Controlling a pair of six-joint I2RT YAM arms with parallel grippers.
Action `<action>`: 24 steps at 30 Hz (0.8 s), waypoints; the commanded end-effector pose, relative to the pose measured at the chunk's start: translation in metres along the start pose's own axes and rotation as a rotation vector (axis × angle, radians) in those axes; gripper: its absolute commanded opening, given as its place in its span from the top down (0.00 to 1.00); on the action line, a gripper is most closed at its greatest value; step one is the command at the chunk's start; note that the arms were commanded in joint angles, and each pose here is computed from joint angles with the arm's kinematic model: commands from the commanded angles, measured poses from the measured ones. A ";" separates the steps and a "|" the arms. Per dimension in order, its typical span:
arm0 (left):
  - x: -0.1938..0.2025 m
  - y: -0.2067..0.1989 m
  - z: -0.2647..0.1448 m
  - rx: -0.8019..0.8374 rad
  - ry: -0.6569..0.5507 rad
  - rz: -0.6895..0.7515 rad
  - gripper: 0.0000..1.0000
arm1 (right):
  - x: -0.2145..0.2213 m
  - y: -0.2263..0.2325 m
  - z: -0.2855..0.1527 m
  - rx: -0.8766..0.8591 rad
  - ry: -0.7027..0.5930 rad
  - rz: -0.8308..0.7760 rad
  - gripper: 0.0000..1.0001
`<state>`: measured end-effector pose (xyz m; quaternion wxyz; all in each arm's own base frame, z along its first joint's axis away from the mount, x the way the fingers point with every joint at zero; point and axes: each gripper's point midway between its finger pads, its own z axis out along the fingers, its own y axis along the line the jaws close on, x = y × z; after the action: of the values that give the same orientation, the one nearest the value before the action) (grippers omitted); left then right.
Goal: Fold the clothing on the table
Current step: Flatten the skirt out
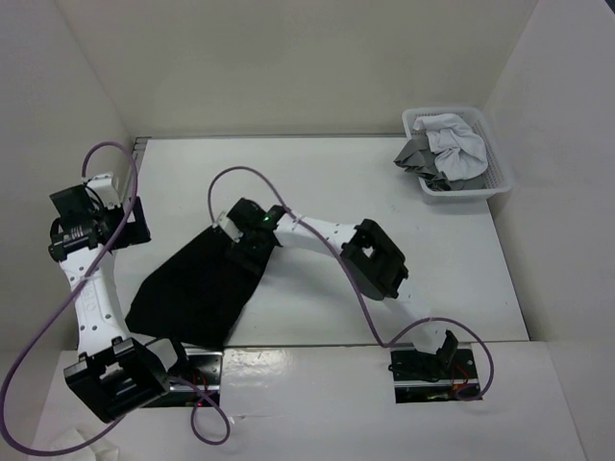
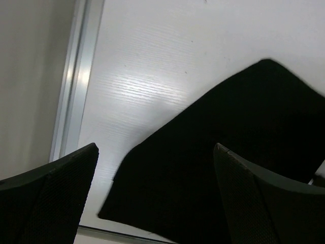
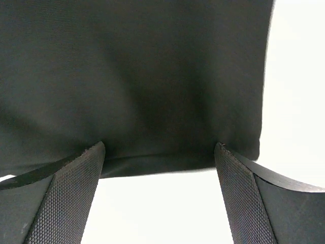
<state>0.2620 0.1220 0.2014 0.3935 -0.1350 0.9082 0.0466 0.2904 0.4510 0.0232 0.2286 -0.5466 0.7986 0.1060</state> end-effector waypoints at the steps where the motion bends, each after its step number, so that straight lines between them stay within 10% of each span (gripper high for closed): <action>1: -0.001 -0.012 0.001 0.098 0.011 0.078 0.00 | 0.030 -0.120 -0.047 0.231 0.012 0.132 0.08; 10: -0.002 -0.043 0.008 0.293 0.037 0.209 0.00 | 0.106 -0.245 -0.115 0.511 0.049 0.287 0.07; 24: 0.030 -0.145 0.022 0.620 0.221 0.375 0.00 | 0.072 -0.250 -0.174 0.465 -0.071 0.339 0.03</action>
<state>0.2955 0.0047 0.1566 0.2936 0.1119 0.9373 -0.1507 0.4584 0.2147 0.0858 0.2972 -0.3414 0.8900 -0.0552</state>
